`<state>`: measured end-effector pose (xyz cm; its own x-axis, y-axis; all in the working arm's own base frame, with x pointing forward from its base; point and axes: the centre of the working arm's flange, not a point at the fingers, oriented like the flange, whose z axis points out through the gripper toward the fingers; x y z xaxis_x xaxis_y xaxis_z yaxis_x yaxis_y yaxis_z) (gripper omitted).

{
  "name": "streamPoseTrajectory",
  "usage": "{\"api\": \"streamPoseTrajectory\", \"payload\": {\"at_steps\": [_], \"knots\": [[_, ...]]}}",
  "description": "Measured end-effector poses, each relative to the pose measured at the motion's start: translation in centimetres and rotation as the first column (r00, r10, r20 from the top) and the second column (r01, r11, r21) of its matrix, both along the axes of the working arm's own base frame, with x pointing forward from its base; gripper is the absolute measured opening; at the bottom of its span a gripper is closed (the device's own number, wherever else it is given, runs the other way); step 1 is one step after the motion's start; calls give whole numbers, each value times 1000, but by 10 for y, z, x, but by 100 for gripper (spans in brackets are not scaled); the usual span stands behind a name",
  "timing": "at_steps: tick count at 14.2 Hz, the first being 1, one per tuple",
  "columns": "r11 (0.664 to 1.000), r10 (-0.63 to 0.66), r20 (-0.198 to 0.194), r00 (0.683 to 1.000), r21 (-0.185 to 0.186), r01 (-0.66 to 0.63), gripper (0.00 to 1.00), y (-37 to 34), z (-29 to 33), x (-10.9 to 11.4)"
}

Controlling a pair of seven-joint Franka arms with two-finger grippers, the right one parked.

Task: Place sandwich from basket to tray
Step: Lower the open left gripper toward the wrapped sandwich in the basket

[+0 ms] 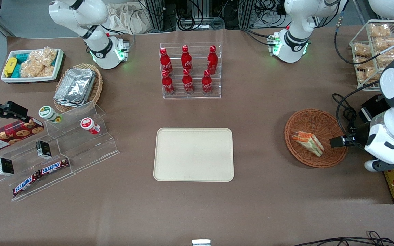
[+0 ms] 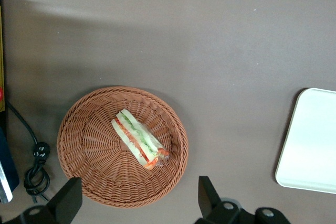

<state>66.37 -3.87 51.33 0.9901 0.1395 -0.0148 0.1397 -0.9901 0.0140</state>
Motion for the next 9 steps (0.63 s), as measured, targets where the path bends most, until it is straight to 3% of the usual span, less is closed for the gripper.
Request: {"api": "streamPoseTrajectory", "payload": {"at_steps": [5, 9], "knots": [[1000, 0, -5, 1000, 0, 0, 99, 0, -2, 0], [1000, 8, -101, 995, 10, -7, 99, 6, -32, -8]]}}
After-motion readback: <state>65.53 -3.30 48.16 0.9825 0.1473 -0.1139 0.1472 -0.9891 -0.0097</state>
